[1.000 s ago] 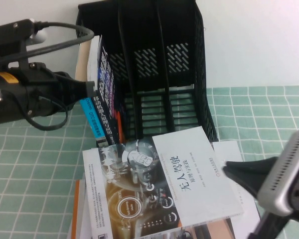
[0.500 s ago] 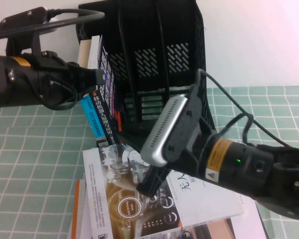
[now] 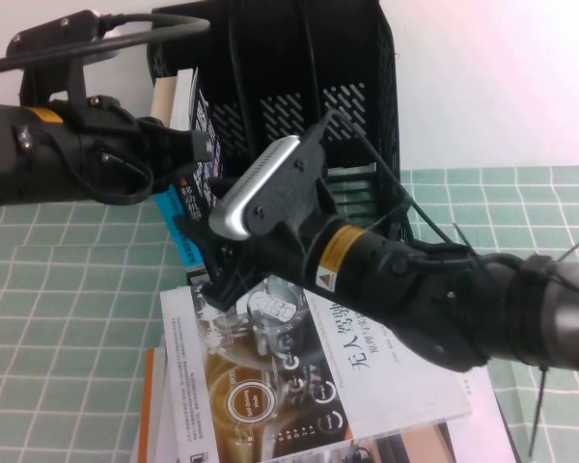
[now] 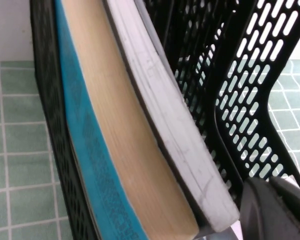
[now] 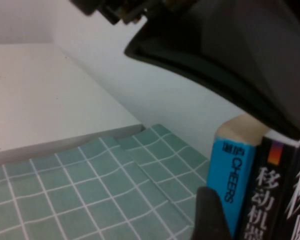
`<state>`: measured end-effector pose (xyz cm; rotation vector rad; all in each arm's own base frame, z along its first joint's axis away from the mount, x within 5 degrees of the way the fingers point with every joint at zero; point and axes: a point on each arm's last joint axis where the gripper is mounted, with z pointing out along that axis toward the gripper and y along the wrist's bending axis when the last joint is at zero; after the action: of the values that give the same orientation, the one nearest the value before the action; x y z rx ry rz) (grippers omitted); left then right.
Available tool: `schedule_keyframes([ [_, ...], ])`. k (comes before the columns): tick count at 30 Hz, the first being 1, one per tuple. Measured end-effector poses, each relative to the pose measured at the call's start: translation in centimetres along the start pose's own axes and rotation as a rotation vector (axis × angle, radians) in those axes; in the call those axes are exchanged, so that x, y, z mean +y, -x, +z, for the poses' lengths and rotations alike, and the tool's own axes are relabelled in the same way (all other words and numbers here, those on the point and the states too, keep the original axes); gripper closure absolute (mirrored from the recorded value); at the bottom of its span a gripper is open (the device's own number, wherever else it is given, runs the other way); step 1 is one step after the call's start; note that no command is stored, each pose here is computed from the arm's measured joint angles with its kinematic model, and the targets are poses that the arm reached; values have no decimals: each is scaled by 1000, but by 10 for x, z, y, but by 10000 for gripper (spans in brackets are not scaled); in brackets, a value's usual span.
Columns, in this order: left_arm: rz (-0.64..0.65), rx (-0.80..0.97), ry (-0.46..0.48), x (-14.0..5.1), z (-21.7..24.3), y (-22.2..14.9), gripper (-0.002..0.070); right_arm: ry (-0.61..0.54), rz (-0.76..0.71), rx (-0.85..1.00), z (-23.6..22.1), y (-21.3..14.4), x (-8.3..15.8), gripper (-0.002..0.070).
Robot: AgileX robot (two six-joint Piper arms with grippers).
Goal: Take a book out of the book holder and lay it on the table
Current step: Hold the bookshelf, then pick up the right side book from the book shelf
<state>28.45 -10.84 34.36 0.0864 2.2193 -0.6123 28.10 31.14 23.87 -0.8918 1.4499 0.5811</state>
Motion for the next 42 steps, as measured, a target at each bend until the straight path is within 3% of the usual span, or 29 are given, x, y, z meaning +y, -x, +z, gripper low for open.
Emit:
schedule_keyframes([
  [14,26,0,-3,0,0,0,678,-108,-14,8,25,-10,-12,264],
  [23,38,2,-3,0,0,0,678,-237,1,92,23,-18,-22,262],
  [33,50,2,-3,0,0,0,678,-220,57,204,22,-29,-21,282],
  [42,50,2,-3,0,0,0,678,-223,126,220,19,-36,-18,348],
])
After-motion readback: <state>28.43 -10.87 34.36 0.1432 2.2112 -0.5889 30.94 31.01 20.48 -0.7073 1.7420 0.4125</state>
